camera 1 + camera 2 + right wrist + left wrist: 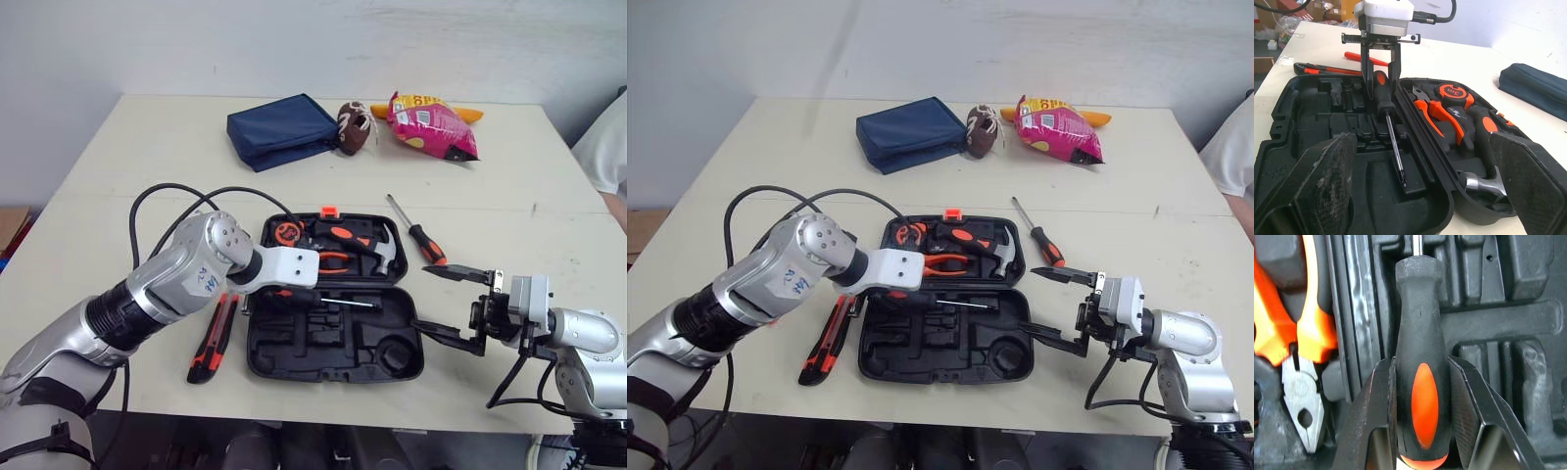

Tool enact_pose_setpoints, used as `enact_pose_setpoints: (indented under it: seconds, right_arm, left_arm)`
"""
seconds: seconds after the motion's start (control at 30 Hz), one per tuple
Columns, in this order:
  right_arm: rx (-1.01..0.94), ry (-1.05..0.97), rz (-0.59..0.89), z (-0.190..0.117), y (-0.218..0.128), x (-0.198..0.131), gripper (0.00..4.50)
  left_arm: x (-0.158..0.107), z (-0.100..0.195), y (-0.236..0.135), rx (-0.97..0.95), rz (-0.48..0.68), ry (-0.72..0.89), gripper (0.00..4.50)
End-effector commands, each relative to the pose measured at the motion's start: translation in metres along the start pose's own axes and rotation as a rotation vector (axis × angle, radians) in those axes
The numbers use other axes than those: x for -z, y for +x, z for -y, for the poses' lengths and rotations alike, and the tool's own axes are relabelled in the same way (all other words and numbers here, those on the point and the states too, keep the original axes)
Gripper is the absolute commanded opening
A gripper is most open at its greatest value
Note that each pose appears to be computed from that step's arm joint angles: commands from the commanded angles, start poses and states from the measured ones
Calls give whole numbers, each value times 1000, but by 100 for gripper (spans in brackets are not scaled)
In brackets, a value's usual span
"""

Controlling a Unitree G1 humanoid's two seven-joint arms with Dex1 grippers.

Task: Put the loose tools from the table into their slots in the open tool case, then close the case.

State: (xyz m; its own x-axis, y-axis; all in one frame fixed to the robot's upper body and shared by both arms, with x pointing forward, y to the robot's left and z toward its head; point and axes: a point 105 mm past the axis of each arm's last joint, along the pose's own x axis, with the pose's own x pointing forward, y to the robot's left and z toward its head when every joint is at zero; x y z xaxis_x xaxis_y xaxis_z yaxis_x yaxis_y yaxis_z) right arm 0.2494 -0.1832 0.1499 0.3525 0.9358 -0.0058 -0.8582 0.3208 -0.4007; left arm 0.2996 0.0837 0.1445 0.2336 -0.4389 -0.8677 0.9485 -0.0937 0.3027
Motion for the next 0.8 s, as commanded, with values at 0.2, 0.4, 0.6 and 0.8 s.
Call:
enact_pose_setpoints:
  seconds: [0.2,0.4,0.6,0.8]
  right_arm:
    - [21,-47,25,1,-4,-11,450]
    - [13,-43,30,-1,-2,-13,450]
    - [10,-41,35,-1,2,-17,450]
    - [16,-28,30,1,1,-11,450]
  left_arm:
    - [-1,-12,-3,-94,-19,-45,78]
    - [-3,-12,-4,-95,-13,-66,78]
    - [4,-8,0,-87,-39,-81,78]
    - [1,-12,0,-113,-13,-52,78]
